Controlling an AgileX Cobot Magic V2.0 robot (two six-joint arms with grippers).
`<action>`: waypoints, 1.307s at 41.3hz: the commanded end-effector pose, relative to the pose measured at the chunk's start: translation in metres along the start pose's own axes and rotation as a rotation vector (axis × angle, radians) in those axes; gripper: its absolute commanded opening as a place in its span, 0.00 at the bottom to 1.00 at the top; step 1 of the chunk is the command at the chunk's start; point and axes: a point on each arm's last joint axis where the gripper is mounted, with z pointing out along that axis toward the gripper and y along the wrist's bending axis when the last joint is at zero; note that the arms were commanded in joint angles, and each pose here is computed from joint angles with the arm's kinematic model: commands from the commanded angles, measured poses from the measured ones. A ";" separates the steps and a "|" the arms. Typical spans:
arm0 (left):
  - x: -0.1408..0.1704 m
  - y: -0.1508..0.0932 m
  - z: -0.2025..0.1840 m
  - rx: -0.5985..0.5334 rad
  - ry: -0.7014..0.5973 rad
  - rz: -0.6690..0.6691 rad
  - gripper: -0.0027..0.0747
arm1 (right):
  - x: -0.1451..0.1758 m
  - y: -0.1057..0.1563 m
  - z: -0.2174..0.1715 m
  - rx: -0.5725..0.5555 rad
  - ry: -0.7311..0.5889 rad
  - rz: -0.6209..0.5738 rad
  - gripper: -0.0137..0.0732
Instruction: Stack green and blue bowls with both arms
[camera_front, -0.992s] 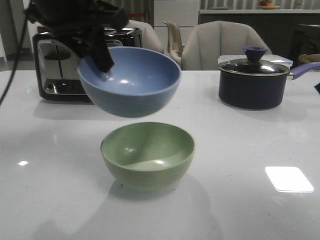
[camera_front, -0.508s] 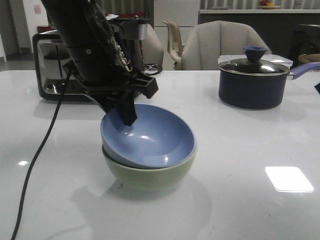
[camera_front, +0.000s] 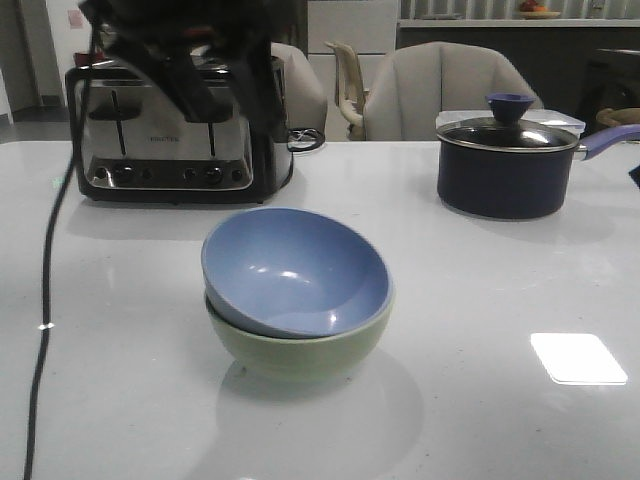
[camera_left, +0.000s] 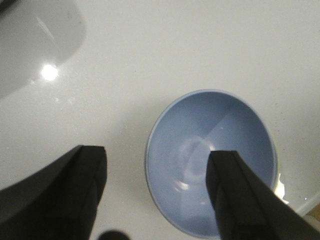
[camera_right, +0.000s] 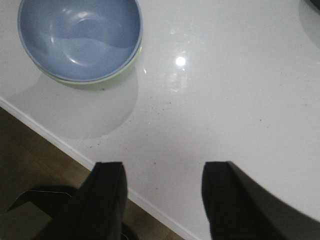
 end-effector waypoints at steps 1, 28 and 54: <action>-0.004 -0.003 -0.057 0.005 -0.162 0.003 0.67 | -0.012 0.000 -0.006 0.006 -0.088 -0.017 0.69; 0.145 -0.006 -0.139 -0.021 -0.343 0.027 0.67 | -0.012 0.000 -0.006 0.007 -0.093 -0.017 0.69; 0.194 -0.006 -0.139 -0.027 -0.434 0.030 0.59 | -0.013 0.000 -0.006 0.007 -0.104 -0.018 0.55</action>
